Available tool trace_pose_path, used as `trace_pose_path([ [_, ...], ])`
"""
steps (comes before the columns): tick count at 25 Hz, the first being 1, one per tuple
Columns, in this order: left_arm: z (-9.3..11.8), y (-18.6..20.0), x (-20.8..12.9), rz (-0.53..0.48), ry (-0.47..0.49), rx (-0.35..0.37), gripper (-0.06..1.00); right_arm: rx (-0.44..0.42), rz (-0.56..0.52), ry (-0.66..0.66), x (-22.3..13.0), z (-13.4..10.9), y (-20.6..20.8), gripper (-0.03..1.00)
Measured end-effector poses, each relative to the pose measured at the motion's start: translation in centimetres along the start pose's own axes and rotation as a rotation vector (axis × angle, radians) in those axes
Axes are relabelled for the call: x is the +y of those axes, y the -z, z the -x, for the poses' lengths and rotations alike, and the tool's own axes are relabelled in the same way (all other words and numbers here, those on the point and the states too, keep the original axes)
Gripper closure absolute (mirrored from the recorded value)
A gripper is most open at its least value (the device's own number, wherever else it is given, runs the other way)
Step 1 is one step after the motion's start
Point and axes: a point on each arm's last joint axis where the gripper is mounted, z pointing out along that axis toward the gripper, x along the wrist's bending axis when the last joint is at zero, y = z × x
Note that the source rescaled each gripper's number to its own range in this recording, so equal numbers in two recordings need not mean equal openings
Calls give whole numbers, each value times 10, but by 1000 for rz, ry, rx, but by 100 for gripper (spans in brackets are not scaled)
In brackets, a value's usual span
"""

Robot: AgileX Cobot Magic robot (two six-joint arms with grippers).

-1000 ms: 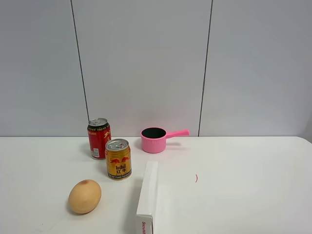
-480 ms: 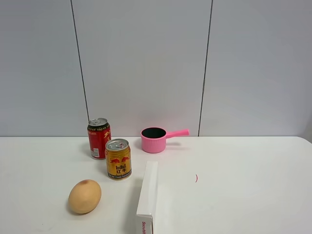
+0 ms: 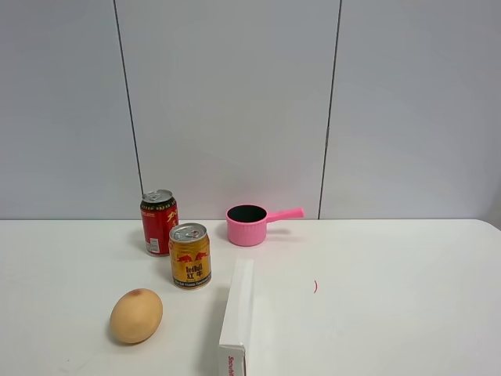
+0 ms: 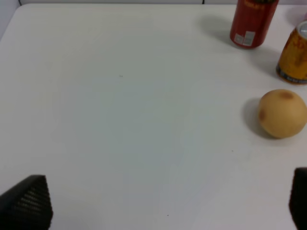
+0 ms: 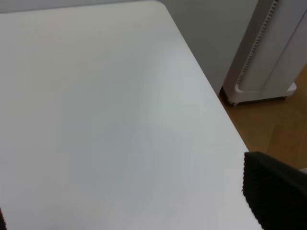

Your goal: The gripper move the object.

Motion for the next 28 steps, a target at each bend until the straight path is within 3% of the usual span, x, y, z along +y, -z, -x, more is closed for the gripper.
trace_pose_path([
  [28,0,0,0,0,0,0,-6,-2,0,-6,0,0,0,-3],
])
